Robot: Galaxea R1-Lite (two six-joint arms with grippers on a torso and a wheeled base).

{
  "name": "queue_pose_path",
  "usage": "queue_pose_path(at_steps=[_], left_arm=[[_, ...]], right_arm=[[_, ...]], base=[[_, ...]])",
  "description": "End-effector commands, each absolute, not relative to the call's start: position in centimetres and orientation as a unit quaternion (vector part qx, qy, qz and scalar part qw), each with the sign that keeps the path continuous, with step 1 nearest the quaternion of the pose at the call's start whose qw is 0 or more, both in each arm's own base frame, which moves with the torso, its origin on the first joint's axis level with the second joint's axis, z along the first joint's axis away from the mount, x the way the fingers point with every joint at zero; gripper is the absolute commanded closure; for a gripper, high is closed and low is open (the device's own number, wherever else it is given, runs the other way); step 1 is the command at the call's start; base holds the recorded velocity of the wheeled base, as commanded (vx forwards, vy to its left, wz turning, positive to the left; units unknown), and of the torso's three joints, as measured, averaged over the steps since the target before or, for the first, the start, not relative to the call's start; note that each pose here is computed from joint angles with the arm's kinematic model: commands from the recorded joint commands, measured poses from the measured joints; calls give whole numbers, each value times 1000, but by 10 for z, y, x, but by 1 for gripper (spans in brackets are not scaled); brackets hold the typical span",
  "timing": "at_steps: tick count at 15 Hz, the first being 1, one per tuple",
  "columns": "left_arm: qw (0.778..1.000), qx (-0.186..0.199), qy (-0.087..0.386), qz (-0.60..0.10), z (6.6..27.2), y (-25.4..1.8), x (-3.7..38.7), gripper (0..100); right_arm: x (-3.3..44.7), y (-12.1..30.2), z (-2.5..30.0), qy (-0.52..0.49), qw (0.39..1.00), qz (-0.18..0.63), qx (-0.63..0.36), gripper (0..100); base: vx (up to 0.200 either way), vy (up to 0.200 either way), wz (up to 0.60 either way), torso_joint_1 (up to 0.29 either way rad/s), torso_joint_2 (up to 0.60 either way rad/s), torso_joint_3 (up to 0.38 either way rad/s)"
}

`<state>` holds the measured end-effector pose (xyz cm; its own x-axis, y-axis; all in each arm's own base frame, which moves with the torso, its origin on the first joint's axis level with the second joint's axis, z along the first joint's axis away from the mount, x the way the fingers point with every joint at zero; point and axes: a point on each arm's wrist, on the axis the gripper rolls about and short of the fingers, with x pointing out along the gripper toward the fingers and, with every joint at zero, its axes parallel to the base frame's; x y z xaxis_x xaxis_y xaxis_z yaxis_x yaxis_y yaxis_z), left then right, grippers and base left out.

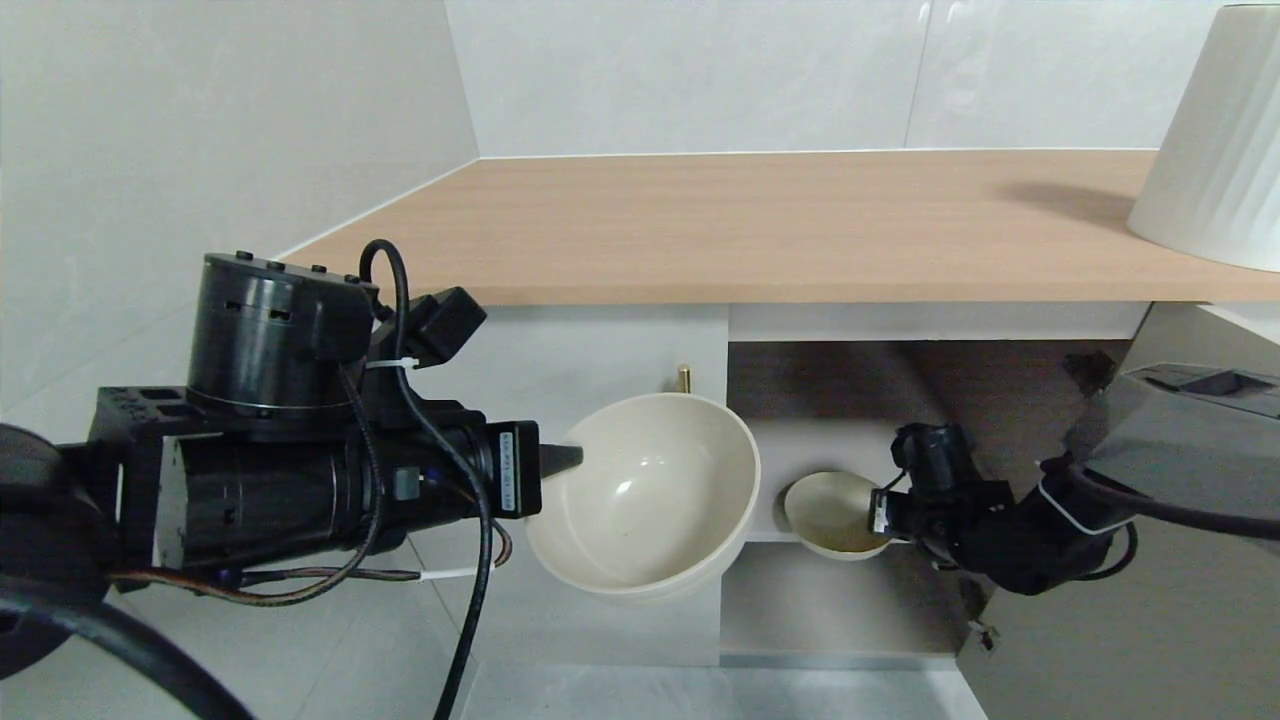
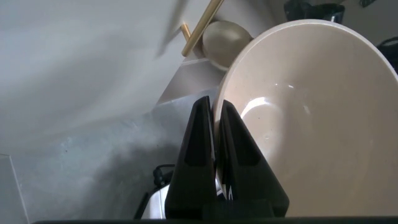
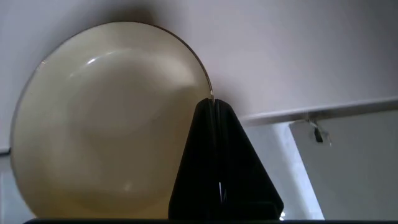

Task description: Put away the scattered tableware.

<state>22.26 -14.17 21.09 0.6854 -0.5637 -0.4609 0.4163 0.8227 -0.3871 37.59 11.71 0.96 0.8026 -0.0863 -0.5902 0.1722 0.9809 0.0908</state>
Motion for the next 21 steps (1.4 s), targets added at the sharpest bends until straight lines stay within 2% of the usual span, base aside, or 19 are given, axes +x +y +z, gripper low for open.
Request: queue_pose_path(at_steps=[1, 20, 21], left_arm=[[909, -127, 292, -269, 210, -142, 223, 100], [908, -125, 296, -269, 208, -143, 224, 100], [908, -125, 296, -269, 208, -143, 224, 100]], right_arm=[[383, 113, -1, 305, 946, -83, 69, 100], [417, 113, -4, 259, 952, -128, 98, 100], [417, 113, -4, 258, 953, -128, 99, 0]], base=[[0, 0, 0, 0, 0, 0], [0, 0, 0, 0, 0, 0], [0, 0, 0, 0, 0, 0]])
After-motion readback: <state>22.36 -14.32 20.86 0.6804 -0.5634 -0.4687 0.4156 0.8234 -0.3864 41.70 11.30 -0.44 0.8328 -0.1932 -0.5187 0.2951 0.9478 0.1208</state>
